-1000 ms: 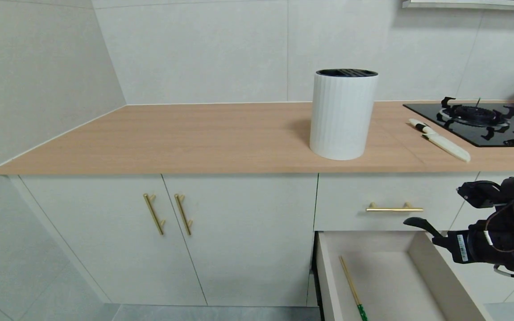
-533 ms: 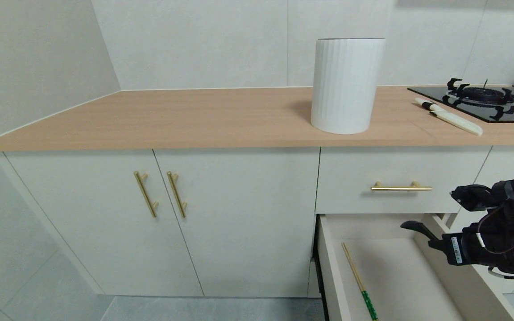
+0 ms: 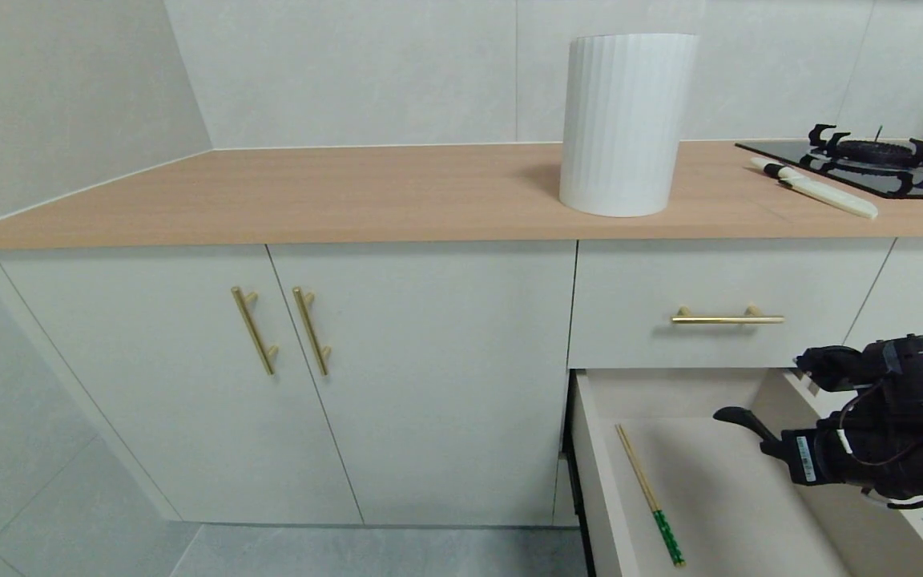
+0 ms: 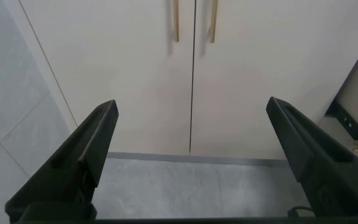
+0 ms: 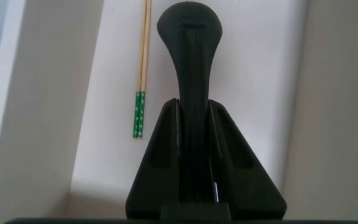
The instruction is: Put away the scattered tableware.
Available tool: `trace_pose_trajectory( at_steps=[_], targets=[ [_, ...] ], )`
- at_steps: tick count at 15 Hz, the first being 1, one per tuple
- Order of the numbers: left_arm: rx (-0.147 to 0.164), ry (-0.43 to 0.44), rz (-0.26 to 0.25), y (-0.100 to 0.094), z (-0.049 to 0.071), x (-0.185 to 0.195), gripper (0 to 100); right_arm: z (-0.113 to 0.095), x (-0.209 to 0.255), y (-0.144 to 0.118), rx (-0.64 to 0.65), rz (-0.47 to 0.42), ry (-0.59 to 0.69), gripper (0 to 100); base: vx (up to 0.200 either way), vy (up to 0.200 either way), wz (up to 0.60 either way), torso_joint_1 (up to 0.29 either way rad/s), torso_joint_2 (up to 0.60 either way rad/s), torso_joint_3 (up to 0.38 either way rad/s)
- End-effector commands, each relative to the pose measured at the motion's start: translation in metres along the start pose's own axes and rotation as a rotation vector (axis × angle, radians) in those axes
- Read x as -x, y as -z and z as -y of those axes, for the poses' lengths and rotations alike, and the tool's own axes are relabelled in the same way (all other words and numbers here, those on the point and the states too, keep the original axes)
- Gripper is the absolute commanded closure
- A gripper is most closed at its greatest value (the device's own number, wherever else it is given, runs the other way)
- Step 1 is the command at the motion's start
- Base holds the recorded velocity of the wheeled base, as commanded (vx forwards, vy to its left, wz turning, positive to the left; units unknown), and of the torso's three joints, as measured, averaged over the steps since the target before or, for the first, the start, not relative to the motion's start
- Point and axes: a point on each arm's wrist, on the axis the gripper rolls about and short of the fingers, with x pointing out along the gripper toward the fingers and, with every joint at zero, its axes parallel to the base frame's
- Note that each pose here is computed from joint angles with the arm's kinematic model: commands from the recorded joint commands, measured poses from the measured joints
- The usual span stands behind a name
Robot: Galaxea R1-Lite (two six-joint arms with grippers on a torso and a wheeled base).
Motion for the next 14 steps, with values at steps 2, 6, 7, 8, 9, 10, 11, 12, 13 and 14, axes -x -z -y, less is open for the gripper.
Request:
trace_pose_trajectory(
  at_steps=[2, 6, 7, 8, 9, 10, 11, 12, 13, 14],
  targets=[
    [-0.001, 0.0, 0.0, 0.0, 0.0, 0.0, 0, 0.001, -0.012, 0.004, -0.003, -0.042, -0.002, 100, 0.0, 0.0, 0.0, 0.0, 0.0, 0.0],
    [0.001, 0.0, 0.0, 0.0, 0.0, 0.0, 0, 0.004, -0.062, 0.024, -0.012, -0.122, -0.001, 100, 0.0, 0.0, 0.0, 0.0, 0.0, 0.0],
    [0.001, 0.0, 0.0, 0.0, 0.0, 0.0, 0, 0.004, -0.079, 0.03, -0.014, -0.134, -0.001, 100, 0.0, 0.0, 0.0, 0.0, 0.0, 0.0],
    [0.001, 0.0, 0.0, 0.0, 0.0, 0.0, 0, 0.006, -0.097, 0.041, -0.014, -0.146, 0.011, 100, 0.0, 0.0, 0.0, 0.0, 0.0, 0.0],
    [0.001, 0.0, 0.0, 0.0, 0.0, 0.0, 0, 0.007, -0.106, 0.047, -0.017, -0.162, 0.018, 100, 0.0, 0.0, 0.0, 0.0, 0.0, 0.0],
    [0.001, 0.0, 0.0, 0.0, 0.0, 0.0, 0, 0.007, -0.112, 0.052, -0.018, -0.182, 0.02, 100, 0.0, 0.0, 0.0, 0.0, 0.0, 0.0],
    [0.001, 0.0, 0.0, 0.0, 0.0, 0.0, 0, 0.007, -0.117, 0.057, -0.018, -0.199, 0.017, 100, 0.0, 0.0, 0.0, 0.0, 0.0, 0.0],
    [0.001, 0.0, 0.0, 0.0, 0.0, 0.0, 0, 0.008, -0.12, 0.059, -0.018, -0.203, 0.019, 100, 0.0, 0.0, 0.0, 0.0, 0.0, 0.0],
    [0.001, 0.0, 0.0, 0.0, 0.0, 0.0, 0, 0.008, -0.129, 0.065, -0.016, -0.205, 0.02, 100, 0.0, 0.0, 0.0, 0.0, 0.0, 0.0],
    [0.001, 0.0, 0.0, 0.0, 0.0, 0.0, 0, 0.008, -0.133, 0.066, -0.015, -0.197, 0.025, 100, 0.0, 0.0, 0.0, 0.0, 0.0, 0.0]
  ],
)
